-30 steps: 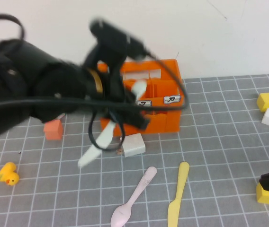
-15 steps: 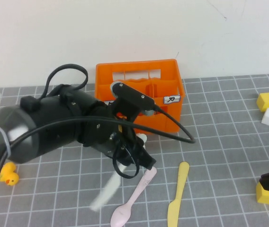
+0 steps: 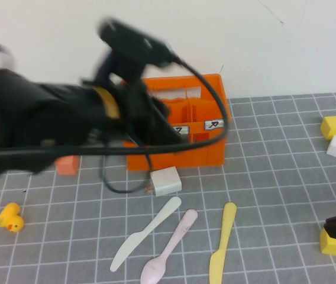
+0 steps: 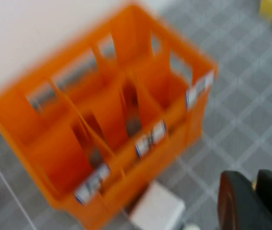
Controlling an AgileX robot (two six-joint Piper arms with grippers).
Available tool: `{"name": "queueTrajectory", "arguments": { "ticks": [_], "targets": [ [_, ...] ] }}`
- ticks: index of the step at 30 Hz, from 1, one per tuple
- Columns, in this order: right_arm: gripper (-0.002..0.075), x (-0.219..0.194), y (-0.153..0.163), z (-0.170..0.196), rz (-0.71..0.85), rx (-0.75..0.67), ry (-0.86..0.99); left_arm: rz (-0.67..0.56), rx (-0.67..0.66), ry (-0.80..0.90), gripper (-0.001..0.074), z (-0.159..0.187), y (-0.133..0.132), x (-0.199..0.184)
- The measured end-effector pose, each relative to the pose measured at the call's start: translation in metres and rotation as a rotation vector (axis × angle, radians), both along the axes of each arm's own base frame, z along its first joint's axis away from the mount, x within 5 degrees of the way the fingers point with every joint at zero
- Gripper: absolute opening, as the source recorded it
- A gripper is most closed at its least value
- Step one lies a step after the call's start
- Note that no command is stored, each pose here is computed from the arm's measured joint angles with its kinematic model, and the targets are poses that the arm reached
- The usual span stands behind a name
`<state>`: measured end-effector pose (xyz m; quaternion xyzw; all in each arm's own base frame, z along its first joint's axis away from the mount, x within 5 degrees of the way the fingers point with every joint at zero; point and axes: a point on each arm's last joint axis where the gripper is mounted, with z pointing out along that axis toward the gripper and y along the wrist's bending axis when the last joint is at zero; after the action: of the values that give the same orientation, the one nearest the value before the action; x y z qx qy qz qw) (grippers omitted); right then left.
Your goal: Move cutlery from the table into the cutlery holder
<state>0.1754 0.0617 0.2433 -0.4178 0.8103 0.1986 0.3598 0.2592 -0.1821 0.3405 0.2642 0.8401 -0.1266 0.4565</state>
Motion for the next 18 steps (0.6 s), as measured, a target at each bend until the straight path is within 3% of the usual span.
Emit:
{"name": "queueTrajectory", "arguments": {
  "ticks": [3,8,14,18],
  "targets": [
    [-0.0003,0.0,0.0,0.0,0.023,-0.013,-0.022,0.003,-0.066,-0.115,0.0019,0.034,0.015,-0.019],
    [-0.0003,-0.007,0.0,0.009,0.07,-0.043,-0.118,0.009,-0.146,-0.318,0.0005,0.081,0.045,-0.057],
    [-0.0003,-0.034,-0.004,0.034,0.086,-0.107,-0.289,0.046,-0.143,-0.493,0.0001,0.102,0.088,-0.106],
    [-0.0003,-0.057,-0.009,0.051,0.033,-0.142,-0.416,0.159,-0.136,-0.503,0.0001,0.097,0.12,-0.134]
  ]
}}
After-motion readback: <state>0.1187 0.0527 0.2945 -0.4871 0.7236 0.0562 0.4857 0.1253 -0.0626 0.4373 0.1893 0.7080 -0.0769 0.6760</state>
